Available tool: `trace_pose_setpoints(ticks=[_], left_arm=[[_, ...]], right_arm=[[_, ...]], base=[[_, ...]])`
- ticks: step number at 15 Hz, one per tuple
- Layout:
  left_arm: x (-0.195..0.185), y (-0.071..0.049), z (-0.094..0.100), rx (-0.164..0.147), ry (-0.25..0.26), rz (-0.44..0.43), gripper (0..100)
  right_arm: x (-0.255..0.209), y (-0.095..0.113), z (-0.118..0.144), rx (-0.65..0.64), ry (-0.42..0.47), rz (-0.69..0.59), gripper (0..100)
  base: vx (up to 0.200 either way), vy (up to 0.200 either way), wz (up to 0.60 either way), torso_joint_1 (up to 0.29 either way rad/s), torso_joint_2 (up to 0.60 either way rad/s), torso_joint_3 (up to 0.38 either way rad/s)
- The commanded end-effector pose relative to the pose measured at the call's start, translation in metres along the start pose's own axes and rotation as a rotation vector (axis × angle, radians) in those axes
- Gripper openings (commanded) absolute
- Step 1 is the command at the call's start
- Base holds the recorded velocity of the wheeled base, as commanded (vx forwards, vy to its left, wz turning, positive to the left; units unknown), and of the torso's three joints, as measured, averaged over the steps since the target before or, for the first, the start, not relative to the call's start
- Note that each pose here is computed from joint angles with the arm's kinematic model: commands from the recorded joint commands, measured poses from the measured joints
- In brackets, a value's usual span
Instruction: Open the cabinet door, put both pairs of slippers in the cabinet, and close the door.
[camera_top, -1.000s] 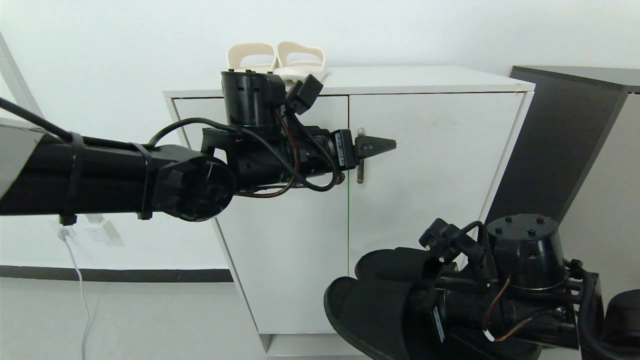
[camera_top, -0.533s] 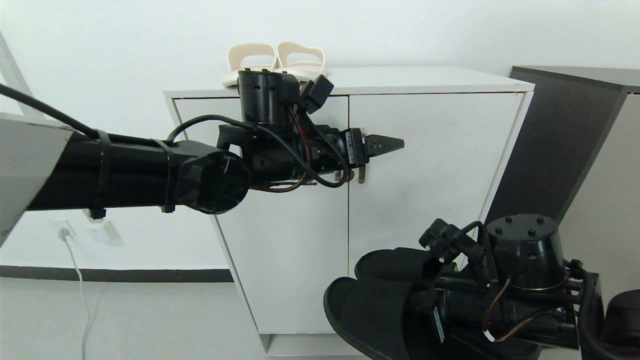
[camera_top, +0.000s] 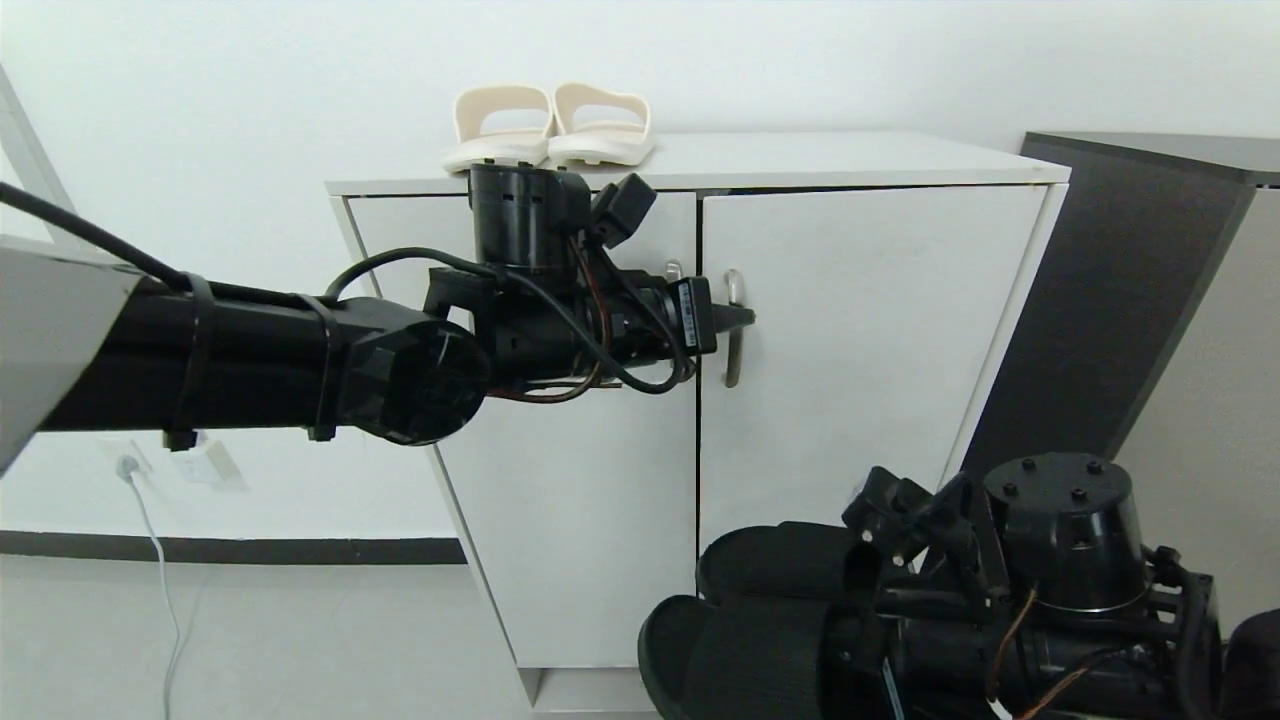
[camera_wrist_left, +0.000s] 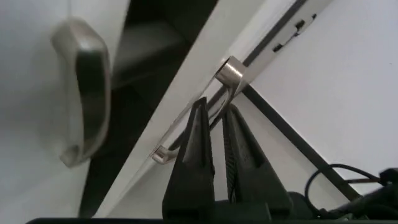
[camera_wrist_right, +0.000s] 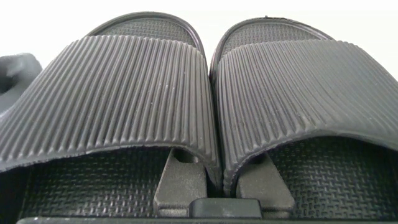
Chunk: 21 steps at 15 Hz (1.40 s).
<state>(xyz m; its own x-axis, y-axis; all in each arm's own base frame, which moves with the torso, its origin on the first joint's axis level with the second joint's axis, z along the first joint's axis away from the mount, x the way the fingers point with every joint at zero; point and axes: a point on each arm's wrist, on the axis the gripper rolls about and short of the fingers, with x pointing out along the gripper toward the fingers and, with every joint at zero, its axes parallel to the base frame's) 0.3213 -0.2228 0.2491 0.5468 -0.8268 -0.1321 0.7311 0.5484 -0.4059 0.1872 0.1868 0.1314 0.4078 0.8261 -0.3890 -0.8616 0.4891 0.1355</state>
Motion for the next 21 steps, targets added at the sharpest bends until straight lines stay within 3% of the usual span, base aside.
trace_pose_setpoints(ticks=[1,10,15,18,21], left_arm=[[-0.016,-0.015,-0.004,-0.001,0.014,-0.016,0],[-0.081,-0.042,-0.015,0.016,-0.028,-0.039,0],[-0.077,-0.024,-0.014,-0.002,-0.03,0.011,0],[-0.057,-0.012,-0.011,-0.017,-0.102,-0.013,0],[-0.038,0.005,-0.005,-0.032,-0.122,0.002,0]], right_arm=[[-0.006,0.004,-0.007,-0.027,0.002,0.038,0],[-0.009,0.014,-0.01,-0.045,0.006,0.072,0],[-0.01,0.015,-0.013,-0.076,0.011,0.075,0],[-0.011,0.017,-0.013,-0.082,0.012,0.077,0],[-0.01,0.018,-0.013,-0.084,0.014,0.081,0]], base=[[0.0,0.0,0.0,0.0,0.0,0.0],[0.0,0.0,0.0,0.0,0.0,0.0],[0.0,0.0,0.0,0.0,0.0,0.0],[0.0,0.0,0.0,0.0,0.0,0.0],[0.0,0.0,0.0,0.0,0.0,0.0]])
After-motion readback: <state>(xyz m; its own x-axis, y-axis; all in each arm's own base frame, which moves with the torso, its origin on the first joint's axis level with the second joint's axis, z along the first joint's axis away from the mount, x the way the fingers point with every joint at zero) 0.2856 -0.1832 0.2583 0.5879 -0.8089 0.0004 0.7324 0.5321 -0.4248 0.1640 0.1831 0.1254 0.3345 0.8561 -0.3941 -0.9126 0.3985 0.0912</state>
